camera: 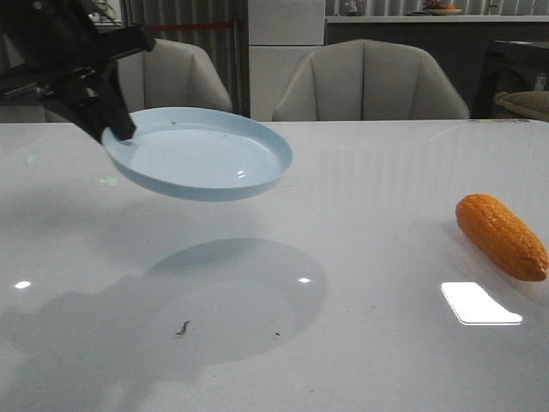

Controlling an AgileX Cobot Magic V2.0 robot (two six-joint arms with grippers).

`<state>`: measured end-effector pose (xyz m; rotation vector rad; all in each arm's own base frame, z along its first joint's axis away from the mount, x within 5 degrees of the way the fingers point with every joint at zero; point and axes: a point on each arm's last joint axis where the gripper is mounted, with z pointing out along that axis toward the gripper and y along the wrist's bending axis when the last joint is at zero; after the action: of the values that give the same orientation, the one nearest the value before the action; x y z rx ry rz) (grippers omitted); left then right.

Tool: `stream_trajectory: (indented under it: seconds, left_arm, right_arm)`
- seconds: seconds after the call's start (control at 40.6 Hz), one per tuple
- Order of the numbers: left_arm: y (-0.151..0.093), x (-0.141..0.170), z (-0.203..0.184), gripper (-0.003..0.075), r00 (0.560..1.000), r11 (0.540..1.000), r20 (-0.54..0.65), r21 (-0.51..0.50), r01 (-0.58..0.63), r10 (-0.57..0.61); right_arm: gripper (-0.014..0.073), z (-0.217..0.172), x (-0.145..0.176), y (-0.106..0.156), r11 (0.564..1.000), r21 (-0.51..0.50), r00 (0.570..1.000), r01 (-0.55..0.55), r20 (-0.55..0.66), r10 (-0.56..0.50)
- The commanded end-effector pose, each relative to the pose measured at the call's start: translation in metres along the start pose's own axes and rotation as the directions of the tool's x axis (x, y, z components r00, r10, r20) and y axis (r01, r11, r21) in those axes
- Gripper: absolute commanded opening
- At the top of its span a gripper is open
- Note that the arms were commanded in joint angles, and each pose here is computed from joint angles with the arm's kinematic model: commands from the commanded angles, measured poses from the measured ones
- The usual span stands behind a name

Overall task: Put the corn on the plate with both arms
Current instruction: 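Lift the plate and carry it toward the table center, lower it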

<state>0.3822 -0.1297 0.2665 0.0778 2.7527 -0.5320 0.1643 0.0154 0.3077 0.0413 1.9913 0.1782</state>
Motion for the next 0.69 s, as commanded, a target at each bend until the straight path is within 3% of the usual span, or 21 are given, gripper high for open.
stream_trajectory:
  seconds: [0.0, 0.148, 0.295, 0.665]
  left_arm:
    - [-0.033, -0.009, -0.025, 0.0097, 0.985, 0.996, 0.168, 0.074, -0.054, 0.041]
    - [-0.049, -0.01, -0.023, 0.0097, 0.97, 0.992, 0.236, 0.094, -0.09, 0.066]
    - [-0.053, -0.008, -0.018, 0.0097, 0.971, 0.991, 0.226, 0.098, -0.096, 0.072]
    - [-0.036, 0.004, 0.046, 0.0097, 0.999, 0.997, -0.022, 0.062, -0.041, 0.042]
  right_arm:
    - [0.0425, -0.004, -0.016, 0.002, 1.0, -0.006, 0.994, 0.003, 0.106, -0.003]
    - [0.0425, -0.004, -0.016, 0.002, 1.0, -0.006, 0.994, 0.003, 0.106, -0.003]
    - [0.0425, -0.004, -0.016, 0.002, 1.0, -0.006, 0.994, 0.003, 0.106, -0.003]
    - [0.0425, -0.004, -0.016, 0.002, 1.0, -0.006, 0.994, 0.003, 0.106, -0.003]
